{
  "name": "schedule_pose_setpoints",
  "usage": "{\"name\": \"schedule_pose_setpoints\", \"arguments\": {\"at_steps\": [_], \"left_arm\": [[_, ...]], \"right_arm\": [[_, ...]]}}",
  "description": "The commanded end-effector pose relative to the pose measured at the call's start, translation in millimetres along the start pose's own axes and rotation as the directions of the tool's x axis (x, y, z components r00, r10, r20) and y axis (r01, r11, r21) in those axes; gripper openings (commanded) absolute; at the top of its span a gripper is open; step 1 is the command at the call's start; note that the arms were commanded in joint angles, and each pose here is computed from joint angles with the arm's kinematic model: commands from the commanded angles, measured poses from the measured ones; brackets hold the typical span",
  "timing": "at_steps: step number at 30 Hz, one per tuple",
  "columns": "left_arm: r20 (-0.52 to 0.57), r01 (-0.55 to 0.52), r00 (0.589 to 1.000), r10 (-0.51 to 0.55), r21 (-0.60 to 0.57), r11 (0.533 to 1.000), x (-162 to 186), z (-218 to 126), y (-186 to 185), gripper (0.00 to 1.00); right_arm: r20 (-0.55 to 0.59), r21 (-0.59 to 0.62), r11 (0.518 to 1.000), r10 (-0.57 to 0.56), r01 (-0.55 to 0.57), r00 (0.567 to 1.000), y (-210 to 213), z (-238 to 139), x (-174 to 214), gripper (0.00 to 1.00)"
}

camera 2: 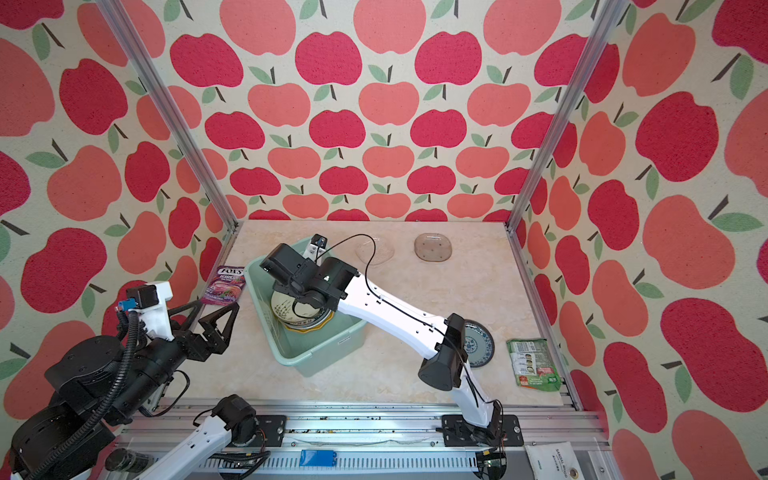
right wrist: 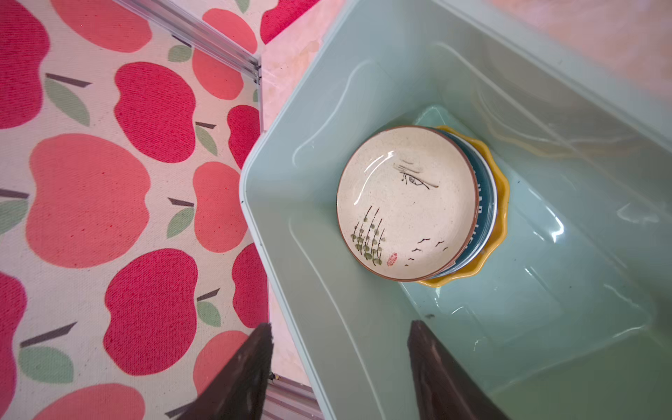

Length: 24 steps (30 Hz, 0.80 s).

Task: Place the plates into the plastic bin on the countertop
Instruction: 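Open the right gripper and raise it out of the bin, then move the right gripper to the blue-and-white plate's rim while the left gripper withdraws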

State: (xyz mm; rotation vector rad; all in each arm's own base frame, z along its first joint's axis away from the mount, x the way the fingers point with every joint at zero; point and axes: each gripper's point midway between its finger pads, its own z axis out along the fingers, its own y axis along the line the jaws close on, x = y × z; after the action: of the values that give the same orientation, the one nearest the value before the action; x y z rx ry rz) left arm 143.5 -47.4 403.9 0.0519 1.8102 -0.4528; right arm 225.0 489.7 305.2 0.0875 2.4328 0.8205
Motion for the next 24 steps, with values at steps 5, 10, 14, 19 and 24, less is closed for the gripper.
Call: {"name": "schedule_pose_setpoints", "arguments": {"at_steps": [5,10,14,19,24], "left_arm": [[-0.112,-0.003,0.993,0.025,0.188,0.982,-4.7,31.9,-49.1,1.0],[-0.225,0.022,0.974,0.04,0.265,0.964,4.3,75.4,-79.5,0.97],[-0.247,-0.056,0.959,0.141,0.319,0.946,14.5,105.7,-114.0,0.98],[-0.303,-0.223,0.882,0.361,0.405,0.886,55.1,142.6,-179.8,1.0],[-0.331,-0.303,0.791,0.514,0.519,0.799,108.5,165.3,-249.9,0.99]], "right_arm": [[-0.011,-0.084,0.936,-0.345,0.343,0.939,-57.3,-75.2,-44.6,0.6],[-0.076,-0.063,0.975,-0.22,0.215,0.973,-166.6,-117.4,-50.4,0.59],[-0.091,-0.006,0.999,-0.05,0.05,0.995,-258.4,-146.0,-47.6,0.59],[-0.072,0.116,0.987,0.119,-0.11,0.99,-346.7,-166.5,-38.7,0.6],[-0.041,0.218,0.919,0.346,-0.33,0.937,-417.8,-160.9,-21.8,0.63]]}}
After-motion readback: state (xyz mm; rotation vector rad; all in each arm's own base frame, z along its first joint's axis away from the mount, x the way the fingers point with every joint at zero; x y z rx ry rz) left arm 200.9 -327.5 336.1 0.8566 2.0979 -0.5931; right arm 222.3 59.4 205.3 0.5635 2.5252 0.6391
